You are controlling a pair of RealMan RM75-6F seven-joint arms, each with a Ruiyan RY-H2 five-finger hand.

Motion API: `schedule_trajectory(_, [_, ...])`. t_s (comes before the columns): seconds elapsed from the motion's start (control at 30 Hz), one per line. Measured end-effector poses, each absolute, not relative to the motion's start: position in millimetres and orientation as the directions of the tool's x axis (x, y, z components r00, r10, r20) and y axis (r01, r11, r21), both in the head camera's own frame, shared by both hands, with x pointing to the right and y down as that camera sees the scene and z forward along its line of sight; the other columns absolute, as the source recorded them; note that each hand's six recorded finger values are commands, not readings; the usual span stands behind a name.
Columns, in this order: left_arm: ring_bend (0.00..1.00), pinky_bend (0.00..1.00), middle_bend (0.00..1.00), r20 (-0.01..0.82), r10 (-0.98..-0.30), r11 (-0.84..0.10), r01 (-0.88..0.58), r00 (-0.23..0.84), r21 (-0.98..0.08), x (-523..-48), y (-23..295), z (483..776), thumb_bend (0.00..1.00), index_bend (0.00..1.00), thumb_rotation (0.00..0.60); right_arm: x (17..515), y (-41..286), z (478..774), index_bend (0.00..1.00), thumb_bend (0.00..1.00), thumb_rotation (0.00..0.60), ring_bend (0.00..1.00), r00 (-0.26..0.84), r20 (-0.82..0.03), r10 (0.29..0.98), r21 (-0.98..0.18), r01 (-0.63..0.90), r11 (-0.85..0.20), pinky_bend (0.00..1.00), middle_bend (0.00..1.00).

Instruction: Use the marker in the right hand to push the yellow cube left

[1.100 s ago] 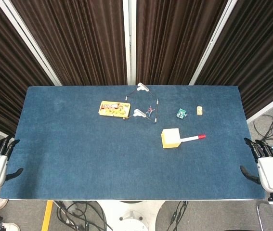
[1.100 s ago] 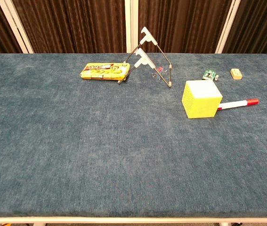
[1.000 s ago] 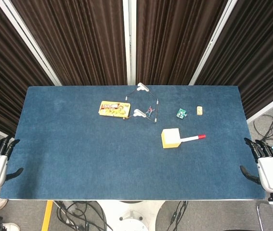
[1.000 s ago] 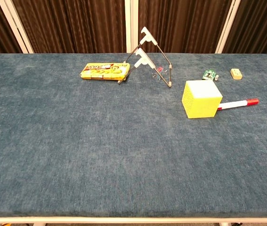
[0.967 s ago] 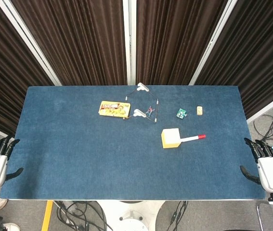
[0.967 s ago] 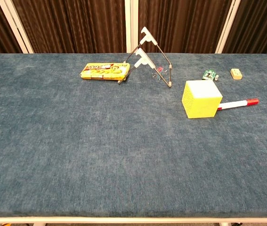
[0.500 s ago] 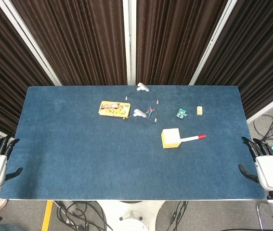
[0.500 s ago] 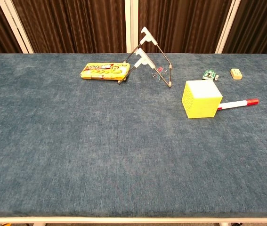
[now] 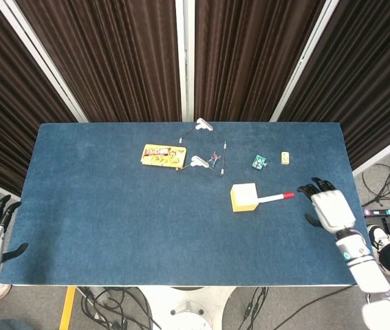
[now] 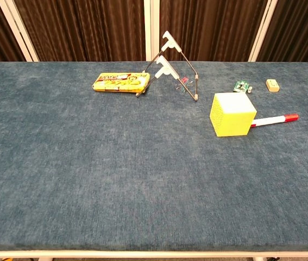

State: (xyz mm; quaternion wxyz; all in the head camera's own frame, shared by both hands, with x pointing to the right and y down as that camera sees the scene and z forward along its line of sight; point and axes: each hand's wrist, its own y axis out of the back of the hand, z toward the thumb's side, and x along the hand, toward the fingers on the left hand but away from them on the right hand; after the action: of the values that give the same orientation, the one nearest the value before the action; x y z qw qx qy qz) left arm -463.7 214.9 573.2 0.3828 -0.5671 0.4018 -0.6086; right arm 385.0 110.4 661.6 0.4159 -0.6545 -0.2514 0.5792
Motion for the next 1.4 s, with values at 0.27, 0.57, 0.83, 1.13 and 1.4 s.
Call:
schedule_trajectory(0.27, [0.13, 0.14, 0.18, 0.389, -0.918, -0.391, 0.006, -0.074, -0.92, -466, 216, 573, 0.04, 0.21, 0.6, 355, 87, 720, 0.3, 0.16, 0.6, 0.11, 0.218, -0.585, 0.781, -0.808, -0.236, -0.54, 0.21, 0.32])
schedule_trajectory(0.57, [0.13, 0.14, 0.18, 0.392, -0.917, -0.393, -0.002, -0.077, -0.919, -467, 218, 574, 0.04, 0.21, 0.6, 331, 85, 758, 0.41, 0.16, 0.6, 0.11, 0.243, -0.599, 0.763, -0.795, -0.295, -0.53, 0.22, 0.4])
schedule_trajectory(0.83, [0.13, 0.14, 0.18, 0.395, -0.915, -0.395, -0.007, -0.082, -0.918, -469, 219, 575, 0.04, 0.21, 0.6, 334, 89, 772, 0.47, 0.16, 0.6, 0.13, 0.232, -0.605, 0.761, -0.79, -0.292, -0.539, 0.22, 0.44])
schedule_trajectory(1.13, [0.13, 0.14, 0.18, 0.392, -0.916, -0.393, -0.007, -0.083, -0.92, -470, 220, 575, 0.03, 0.21, 0.6, 337, 87, 778, 0.53, 0.21, 0.6, 0.15, 0.221, -0.616, 0.756, -0.782, -0.291, -0.552, 0.22, 0.47])
schedule_trajectory(1.4, [0.13, 0.14, 0.18, 0.392, -0.916, -0.393, -0.004, -0.082, -0.92, -470, 220, 576, 0.04, 0.21, 0.6, 337, 85, 778, 0.56, 0.37, 0.6, 0.17, 0.223, -0.62, 0.752, -0.778, -0.3, -0.552, 0.22, 0.47])
